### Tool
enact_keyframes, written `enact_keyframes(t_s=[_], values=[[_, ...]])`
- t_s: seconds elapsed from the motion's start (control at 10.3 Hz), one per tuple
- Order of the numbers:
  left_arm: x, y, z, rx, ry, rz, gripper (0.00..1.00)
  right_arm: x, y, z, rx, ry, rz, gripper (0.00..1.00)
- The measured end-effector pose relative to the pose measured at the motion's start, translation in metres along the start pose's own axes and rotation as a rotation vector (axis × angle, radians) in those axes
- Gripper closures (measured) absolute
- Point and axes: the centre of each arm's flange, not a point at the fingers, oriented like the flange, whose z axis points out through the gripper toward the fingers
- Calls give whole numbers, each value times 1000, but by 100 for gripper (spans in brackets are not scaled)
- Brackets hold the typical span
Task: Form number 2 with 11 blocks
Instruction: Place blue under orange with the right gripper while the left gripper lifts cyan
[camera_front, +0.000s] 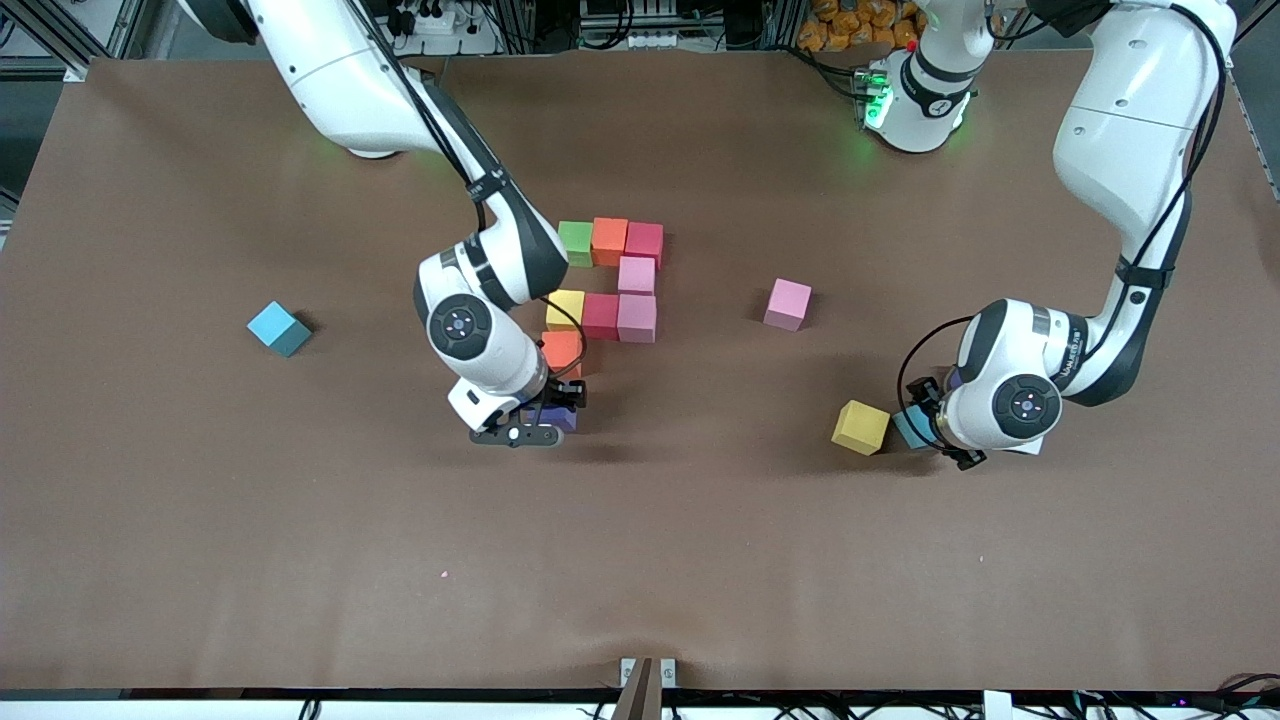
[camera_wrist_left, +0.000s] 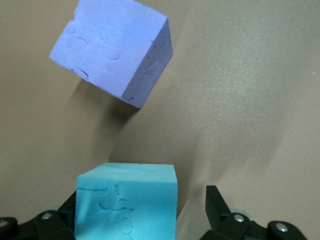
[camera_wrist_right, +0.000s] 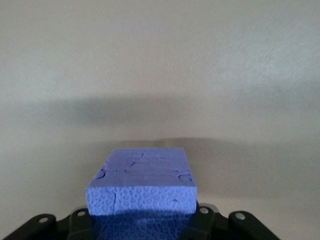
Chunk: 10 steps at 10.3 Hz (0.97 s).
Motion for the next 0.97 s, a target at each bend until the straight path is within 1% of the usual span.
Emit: enact_keyframes(t_s=[0.39,0.68,0.77,0.87,0.97], values=[[-4,-6,-3,0,-4,3,0,-13,-8,36,-41,-34,-3,43],[-4,-12,0,7,3,4,0,-17,-10,40,-59,-41,12,43],[-4,-13,0,8,4,-5,1,-17,-7,41,-74,-48,9,43],[-4,-13,0,8,4,-13,9,-16,-4,41,-92,-52,3,43],[-4,-14,0,8,4,-16,10,-16,-3,41,-101,-51,-2,43]])
